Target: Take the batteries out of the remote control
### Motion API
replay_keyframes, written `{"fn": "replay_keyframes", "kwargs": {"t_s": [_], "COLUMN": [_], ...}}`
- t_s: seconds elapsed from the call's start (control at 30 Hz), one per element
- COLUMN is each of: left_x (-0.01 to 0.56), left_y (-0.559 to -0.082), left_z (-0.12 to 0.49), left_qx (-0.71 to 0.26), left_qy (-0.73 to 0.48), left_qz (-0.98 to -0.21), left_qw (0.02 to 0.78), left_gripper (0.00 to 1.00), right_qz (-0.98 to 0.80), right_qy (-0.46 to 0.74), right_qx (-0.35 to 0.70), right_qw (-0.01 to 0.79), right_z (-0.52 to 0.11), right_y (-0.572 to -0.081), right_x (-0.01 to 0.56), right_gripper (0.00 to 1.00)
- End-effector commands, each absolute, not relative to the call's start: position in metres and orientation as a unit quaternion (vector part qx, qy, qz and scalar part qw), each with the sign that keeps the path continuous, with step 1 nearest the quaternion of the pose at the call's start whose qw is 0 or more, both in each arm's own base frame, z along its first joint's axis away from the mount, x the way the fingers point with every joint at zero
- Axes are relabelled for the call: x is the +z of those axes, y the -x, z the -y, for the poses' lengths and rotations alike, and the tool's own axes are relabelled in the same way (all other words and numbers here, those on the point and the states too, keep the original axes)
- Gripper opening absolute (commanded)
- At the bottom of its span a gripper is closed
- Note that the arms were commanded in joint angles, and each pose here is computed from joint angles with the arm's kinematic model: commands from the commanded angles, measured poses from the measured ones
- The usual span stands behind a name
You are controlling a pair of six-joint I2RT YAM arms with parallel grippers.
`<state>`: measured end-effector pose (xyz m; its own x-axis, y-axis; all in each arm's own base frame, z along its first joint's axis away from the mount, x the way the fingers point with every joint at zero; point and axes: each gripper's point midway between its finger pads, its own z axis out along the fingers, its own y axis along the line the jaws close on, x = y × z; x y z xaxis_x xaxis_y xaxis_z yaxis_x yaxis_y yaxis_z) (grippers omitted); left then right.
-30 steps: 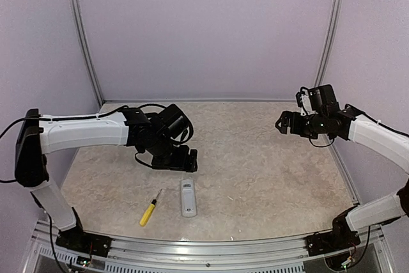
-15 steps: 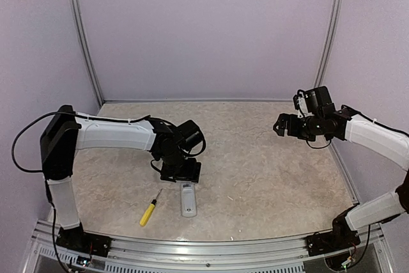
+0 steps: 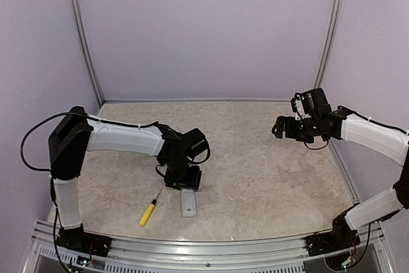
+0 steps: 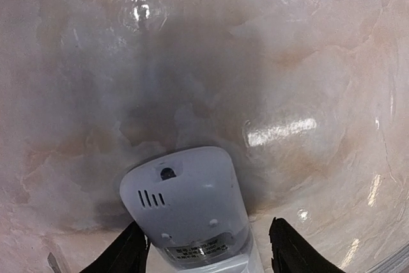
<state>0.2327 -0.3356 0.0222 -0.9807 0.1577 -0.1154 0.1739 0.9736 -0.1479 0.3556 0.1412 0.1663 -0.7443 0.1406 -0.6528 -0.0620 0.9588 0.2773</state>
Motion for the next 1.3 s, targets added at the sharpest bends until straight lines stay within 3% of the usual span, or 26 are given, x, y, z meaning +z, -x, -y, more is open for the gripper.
{"fn": "replay_keyframes", "kwargs": {"t_s": [0.0,0.27,0.67,0.77,0.9,0.97,1.27], "left_x": [0.020,0.025,0.058,0.058,0.057,0.059,0.057], "left_y": [-0.233,-0.245,-0.306,-0.312,-0.276,-0.254,-0.194], "left_z": [0.344,0.338,0.362,0.350,0.341,0.338,0.328], "left_qx": [-0.072,-0.032,-0.033,-0.009,-0.017,-0.025,-0.012], "left_qy": [-0.090,-0.107,-0.220,-0.225,-0.247,-0.252,-0.236], "left_qz": [-0.992,-0.990,-0.964,-0.965,-0.963,-0.963,-0.969], "left_qw": [0.053,0.084,0.146,0.134,0.106,0.093,0.077], "left_gripper": [0.60,0.41,0.40,0.48,0.73,0.80,0.81], "right_qz": [-0.925,-0.926,-0.927,-0.928,-0.926,-0.924,-0.928], "right_qy": [-0.020,-0.019,-0.018,-0.016,0.011,0.034,0.061], "right_qx": [0.138,0.135,0.131,0.126,0.140,0.155,0.143], "right_qw": [0.352,0.351,0.351,0.349,0.350,0.349,0.339], "right_z": [-0.145,-0.144,-0.143,-0.141,-0.147,-0.155,-0.163], "right_y": [-0.357,-0.357,-0.356,-0.354,-0.348,-0.345,-0.349], "right_x": [0.162,0.161,0.162,0.163,0.169,0.170,0.166], "right_gripper": [1.00,1.00,1.00,1.00,1.00,1.00,1.00]}}
